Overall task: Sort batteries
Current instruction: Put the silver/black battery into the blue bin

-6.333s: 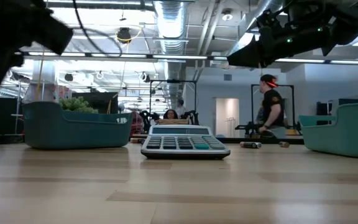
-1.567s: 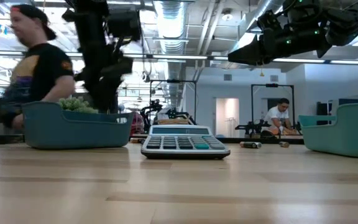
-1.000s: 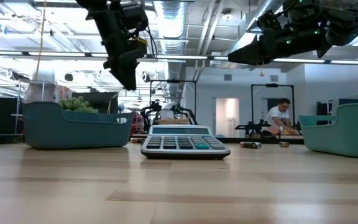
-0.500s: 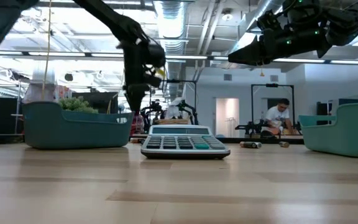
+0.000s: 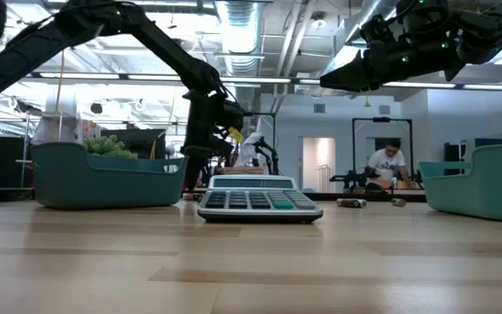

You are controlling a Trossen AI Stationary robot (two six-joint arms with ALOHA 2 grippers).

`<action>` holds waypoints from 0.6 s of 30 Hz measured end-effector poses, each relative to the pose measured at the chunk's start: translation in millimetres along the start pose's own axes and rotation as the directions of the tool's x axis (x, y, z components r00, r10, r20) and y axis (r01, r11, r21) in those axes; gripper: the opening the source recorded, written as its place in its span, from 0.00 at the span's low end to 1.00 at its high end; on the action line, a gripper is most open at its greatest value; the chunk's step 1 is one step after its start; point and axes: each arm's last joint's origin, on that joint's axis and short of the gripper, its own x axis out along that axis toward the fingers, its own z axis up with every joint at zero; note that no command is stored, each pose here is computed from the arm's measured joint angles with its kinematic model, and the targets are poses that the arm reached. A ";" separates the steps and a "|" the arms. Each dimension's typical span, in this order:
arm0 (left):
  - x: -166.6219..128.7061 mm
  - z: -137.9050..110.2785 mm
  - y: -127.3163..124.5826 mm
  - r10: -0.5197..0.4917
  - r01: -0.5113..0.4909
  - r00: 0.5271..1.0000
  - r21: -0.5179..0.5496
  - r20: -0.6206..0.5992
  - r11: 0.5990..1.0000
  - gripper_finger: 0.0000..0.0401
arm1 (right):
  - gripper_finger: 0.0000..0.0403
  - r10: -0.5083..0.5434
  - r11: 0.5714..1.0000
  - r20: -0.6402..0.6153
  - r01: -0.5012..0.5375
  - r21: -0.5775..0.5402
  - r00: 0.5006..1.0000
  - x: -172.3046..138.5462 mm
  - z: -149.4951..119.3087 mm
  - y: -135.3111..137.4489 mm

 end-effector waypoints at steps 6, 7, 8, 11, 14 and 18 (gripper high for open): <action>4.2 -3.1 7.1 -0.018 0.018 1.000 0.005 0.003 1.000 0.41 | 0.59 0.001 1.000 -0.003 -0.001 0.000 1.000 0.0 -0.2 0.1; 4.6 -3.4 8.6 -0.021 0.021 1.000 0.001 0.008 1.000 0.41 | 0.59 0.001 1.000 -0.003 -0.001 0.000 1.000 0.0 -0.2 0.1; 5.0 -3.2 10.2 -0.026 0.026 0.999 -0.001 0.020 1.000 0.41 | 0.59 0.001 1.000 -0.003 -0.001 0.001 1.000 0.0 -0.3 0.1; 5.8 -2.0 14.9 -0.034 0.035 0.998 -0.004 0.059 0.999 0.41 | 0.59 0.001 1.000 -0.003 -0.001 0.000 1.000 0.0 -0.3 0.1; 6.2 -2.0 17.5 -0.046 0.047 0.996 -0.002 0.077 0.999 0.41 | 0.59 0.001 1.000 -0.003 -0.001 0.000 1.000 0.0 -0.2 0.1; 6.2 -2.1 16.8 -0.069 0.069 0.994 0.011 0.084 0.998 0.41 | 0.59 0.001 1.000 -0.003 -0.001 0.000 1.000 0.0 -0.2 0.1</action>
